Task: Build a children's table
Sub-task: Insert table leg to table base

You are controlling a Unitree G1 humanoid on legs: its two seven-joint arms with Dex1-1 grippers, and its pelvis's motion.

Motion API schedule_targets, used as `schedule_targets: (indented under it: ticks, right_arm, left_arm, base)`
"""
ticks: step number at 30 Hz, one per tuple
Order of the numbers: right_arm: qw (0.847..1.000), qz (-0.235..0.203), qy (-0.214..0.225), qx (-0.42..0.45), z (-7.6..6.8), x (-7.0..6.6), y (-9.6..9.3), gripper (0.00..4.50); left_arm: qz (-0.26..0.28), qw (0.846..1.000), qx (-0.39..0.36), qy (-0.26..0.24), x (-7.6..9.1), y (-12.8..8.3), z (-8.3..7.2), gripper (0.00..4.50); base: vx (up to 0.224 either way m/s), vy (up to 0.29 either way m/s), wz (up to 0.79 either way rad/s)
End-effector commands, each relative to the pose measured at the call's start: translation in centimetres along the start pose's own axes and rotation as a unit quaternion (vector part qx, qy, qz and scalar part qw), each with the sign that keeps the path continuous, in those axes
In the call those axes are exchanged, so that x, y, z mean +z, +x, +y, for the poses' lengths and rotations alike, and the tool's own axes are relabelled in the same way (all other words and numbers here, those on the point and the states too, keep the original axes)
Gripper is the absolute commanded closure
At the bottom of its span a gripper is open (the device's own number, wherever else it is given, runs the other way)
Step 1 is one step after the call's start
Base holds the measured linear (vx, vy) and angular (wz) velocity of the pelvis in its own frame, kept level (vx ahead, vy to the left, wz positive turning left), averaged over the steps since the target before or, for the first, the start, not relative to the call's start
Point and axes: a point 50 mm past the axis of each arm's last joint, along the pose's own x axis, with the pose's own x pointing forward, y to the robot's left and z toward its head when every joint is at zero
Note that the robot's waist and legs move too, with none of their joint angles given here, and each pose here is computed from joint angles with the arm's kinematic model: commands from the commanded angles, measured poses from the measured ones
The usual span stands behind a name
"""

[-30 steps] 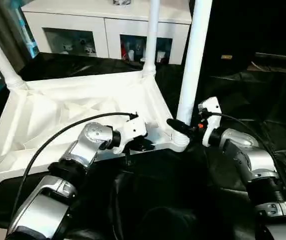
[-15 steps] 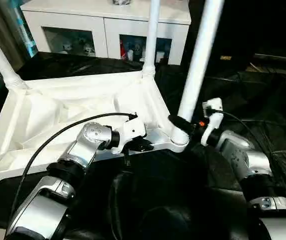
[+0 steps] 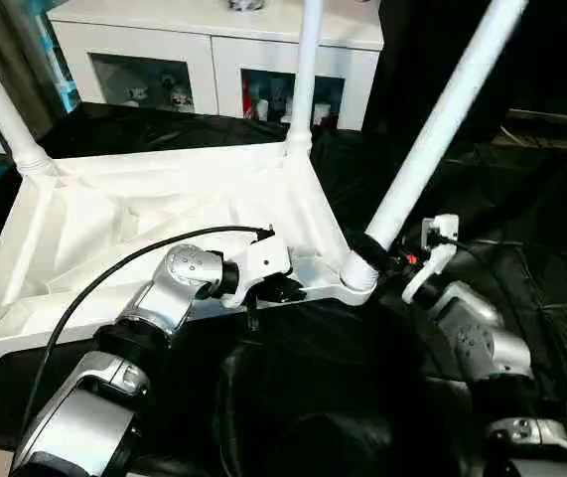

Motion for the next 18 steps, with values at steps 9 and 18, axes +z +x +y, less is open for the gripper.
schedule_targets:
  ticks: [9,18]
  right_arm:
    - [0.999,0.035,-0.014,-0.037,-0.5,-3.6,-2.2,2.59]
    - [0.989,0.080,-0.127,0.013,0.5,-3.1,-1.6,2.59]
  left_arm:
    - [0.005,1.000,0.011,0.000,-0.3,-0.2,0.3,4.50]
    - [0.004,1.000,0.014,0.003,-0.3,-0.1,0.4,4.50]
  base:
    - [0.000,0.000,0.00]
    - [0.000,0.000,0.00]
